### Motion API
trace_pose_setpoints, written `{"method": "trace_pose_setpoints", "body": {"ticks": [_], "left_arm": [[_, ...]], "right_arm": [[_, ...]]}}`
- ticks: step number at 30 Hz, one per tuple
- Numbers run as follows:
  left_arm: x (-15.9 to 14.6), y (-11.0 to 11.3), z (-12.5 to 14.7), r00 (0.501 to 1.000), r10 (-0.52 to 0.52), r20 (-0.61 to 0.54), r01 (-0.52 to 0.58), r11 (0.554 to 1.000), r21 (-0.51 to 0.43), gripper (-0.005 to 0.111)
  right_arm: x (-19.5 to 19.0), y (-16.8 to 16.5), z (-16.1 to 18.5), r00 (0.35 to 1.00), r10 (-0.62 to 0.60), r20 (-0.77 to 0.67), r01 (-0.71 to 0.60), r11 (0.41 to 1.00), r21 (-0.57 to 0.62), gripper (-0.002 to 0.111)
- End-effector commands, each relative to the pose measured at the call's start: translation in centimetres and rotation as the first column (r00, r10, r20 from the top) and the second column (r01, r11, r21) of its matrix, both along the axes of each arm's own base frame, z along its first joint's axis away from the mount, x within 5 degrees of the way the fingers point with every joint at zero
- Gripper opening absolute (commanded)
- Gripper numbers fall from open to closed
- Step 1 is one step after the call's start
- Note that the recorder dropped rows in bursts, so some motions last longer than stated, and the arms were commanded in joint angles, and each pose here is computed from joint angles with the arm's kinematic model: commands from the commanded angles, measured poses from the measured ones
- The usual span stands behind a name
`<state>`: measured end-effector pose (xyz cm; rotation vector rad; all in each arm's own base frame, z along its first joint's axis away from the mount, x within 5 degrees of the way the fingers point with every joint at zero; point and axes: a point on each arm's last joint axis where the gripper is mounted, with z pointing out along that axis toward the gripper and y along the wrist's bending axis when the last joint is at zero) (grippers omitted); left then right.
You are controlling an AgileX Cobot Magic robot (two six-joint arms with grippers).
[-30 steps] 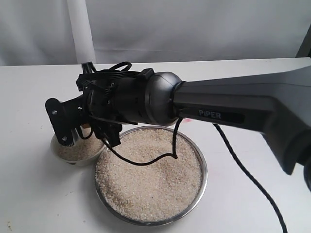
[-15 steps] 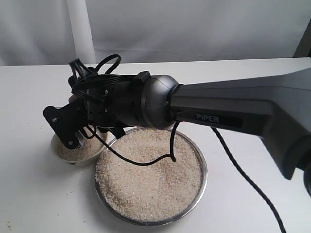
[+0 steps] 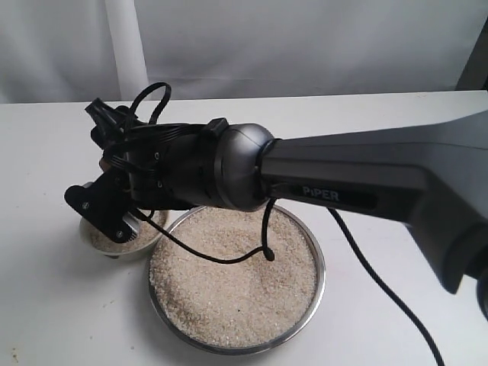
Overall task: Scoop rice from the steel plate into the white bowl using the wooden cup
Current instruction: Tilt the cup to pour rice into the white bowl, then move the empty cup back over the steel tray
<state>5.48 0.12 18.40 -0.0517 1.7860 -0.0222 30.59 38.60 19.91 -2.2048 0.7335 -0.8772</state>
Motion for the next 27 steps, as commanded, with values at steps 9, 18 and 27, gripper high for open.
{"method": "trace_pose_setpoints", "body": {"ticks": [9, 18, 27], "left_arm": [[0.0, 0.0, 0.3, 1.0, -0.004, 0.019, 0.004, 1.0, -0.007, 0.0], [0.0, 0.0, 0.3, 1.0, -0.004, 0.019, 0.004, 1.0, -0.007, 0.0], [0.0, 0.0, 0.3, 1.0, -0.004, 0.019, 0.004, 1.0, -0.007, 0.0]], "right_arm": [[-0.3, 0.5, 0.7, 0.998, 0.044, 0.042, -0.044, 0.999, -0.017, 0.0], [-0.4, 0.1, 0.5, 0.992, -0.1, -0.071, 0.107, 0.988, 0.108, 0.0], [-4.3, -6.0, 7.5, 0.886, -0.289, -0.362, 0.424, 0.821, 0.383, 0.0]]}}
